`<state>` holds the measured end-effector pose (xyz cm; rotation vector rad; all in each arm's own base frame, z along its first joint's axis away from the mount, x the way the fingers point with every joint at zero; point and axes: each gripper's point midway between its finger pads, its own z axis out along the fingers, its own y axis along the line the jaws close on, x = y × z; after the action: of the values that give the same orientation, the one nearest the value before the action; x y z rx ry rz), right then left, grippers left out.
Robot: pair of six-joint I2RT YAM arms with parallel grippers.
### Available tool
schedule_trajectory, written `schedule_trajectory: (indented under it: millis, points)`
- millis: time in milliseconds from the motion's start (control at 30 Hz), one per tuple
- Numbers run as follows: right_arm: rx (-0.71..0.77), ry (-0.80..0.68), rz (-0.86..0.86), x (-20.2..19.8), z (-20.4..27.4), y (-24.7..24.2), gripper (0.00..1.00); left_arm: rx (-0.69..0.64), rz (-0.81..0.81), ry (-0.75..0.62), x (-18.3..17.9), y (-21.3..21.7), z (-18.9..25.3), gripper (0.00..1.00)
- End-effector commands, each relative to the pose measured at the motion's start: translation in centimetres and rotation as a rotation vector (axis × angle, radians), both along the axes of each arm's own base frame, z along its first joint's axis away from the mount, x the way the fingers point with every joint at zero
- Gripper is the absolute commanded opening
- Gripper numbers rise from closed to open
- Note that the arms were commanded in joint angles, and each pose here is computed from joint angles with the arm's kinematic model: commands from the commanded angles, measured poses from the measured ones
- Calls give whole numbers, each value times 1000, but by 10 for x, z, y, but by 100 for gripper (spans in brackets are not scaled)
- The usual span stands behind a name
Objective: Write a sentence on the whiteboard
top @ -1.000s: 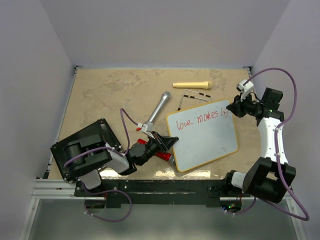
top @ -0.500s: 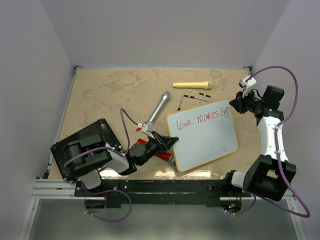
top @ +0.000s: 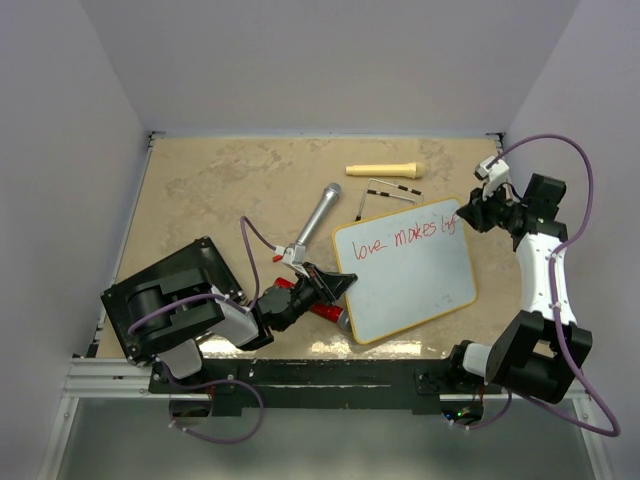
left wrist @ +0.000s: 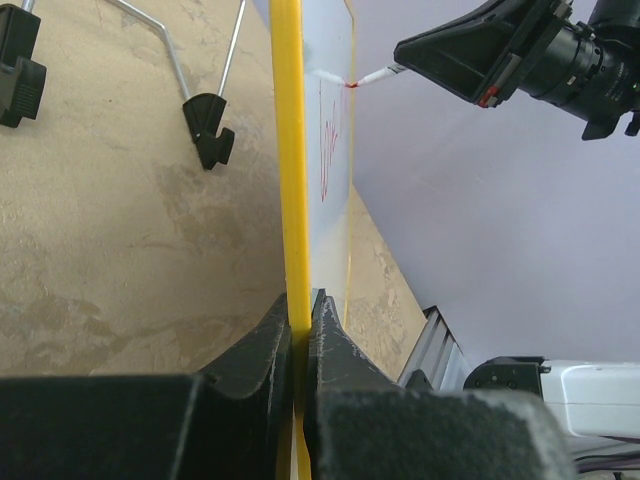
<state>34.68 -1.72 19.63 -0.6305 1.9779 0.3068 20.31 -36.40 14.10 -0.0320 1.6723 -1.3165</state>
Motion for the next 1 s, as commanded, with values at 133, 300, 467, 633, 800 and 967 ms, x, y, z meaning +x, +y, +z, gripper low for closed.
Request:
schedule_trajectory:
  millis: [133,300,467,633,800,967]
  points:
    - [-60,-36,-58,12,7,-15,0,147,-29,-71,-5,6,-26,0]
    - [-58,-66,-82,17,13,-18,0,147,-33,-72,-4,4,-26,0]
    - [-13,-78,-46,19,15,-9,0,149,-33,-71,-5,4,-26,0]
    - [2,-29,14,10,3,-2,0,149,-33,-69,-4,4,-27,0]
    - [-20,30,48,-3,-12,1,0,152,-31,-68,-4,5,-28,0]
    - [-50,59,15,-6,-20,-5,0,145,-36,-70,-5,4,-27,0]
